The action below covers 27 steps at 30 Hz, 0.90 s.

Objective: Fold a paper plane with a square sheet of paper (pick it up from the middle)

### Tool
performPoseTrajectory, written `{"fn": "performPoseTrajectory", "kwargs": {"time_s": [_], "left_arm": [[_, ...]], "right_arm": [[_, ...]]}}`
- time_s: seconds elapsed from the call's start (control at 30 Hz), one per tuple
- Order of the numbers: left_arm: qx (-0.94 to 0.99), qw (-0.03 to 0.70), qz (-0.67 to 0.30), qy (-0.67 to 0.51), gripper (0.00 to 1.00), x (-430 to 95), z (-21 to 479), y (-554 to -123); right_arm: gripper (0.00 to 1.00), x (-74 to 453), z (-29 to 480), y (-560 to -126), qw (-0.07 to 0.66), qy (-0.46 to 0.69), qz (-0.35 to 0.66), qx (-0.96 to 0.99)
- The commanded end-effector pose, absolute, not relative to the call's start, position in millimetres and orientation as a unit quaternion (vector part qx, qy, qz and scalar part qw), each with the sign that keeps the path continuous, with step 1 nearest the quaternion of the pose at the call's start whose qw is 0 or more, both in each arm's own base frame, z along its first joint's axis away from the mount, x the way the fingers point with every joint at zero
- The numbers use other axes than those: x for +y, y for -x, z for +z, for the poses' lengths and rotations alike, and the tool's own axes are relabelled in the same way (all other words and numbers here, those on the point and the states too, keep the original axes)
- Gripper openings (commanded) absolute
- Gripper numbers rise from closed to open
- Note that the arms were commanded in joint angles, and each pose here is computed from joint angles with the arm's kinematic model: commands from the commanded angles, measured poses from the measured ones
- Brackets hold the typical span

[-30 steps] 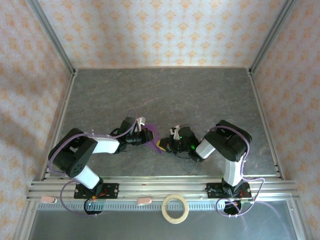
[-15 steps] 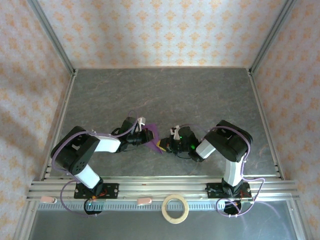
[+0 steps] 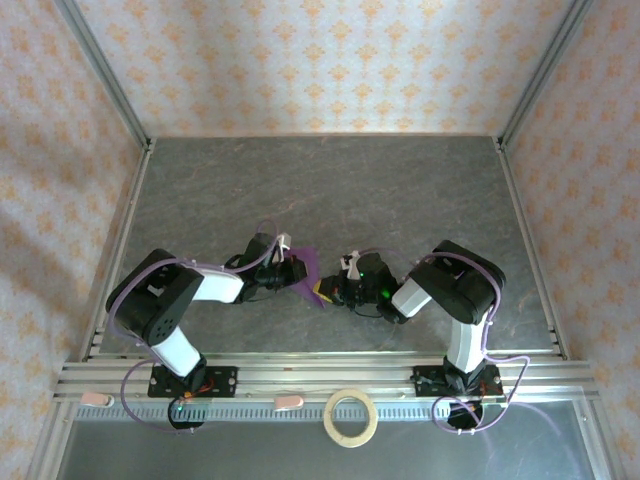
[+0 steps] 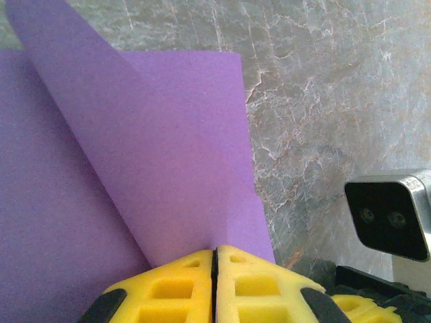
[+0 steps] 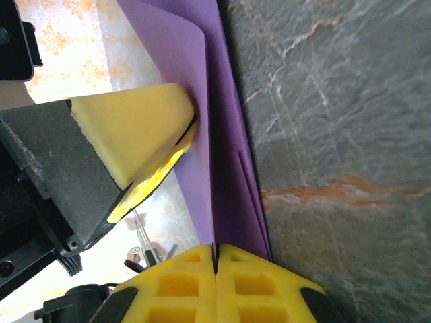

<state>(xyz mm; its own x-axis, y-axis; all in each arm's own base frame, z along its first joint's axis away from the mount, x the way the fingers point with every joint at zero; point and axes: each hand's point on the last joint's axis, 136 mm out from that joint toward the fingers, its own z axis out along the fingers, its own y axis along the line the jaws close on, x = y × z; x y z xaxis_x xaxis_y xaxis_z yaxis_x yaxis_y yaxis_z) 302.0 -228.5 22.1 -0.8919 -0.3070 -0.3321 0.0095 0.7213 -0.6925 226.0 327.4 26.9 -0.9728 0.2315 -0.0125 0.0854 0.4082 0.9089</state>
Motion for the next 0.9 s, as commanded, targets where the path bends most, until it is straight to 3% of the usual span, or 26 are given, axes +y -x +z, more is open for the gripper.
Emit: {"fn": "performPoseTrajectory", "kwargs": {"time_s": [0.0, 0.47, 0.73, 0.87], "left_arm": [[0.911, 0.219, -0.340, 0.083, 0.11, -225, 14, -305], [0.941, 0.176, -0.276, 0.087, 0.09, -211, -20, -296], [0.941, 0.173, -0.277, 0.085, 0.09, -210, -22, -293], [0.940, 0.174, -0.281, 0.084, 0.09, -212, -20, -294]], "right_arm": [[0.00, 319, 13, -223, 0.058, -0.110, 0.509, 0.852], [0.00, 318, 18, -224, 0.062, -0.113, 0.513, 0.849], [0.24, 313, 25, -218, 0.071, -0.098, 0.499, 0.858], [0.28, 317, 18, -213, 0.061, -0.092, 0.484, 0.868]]}}
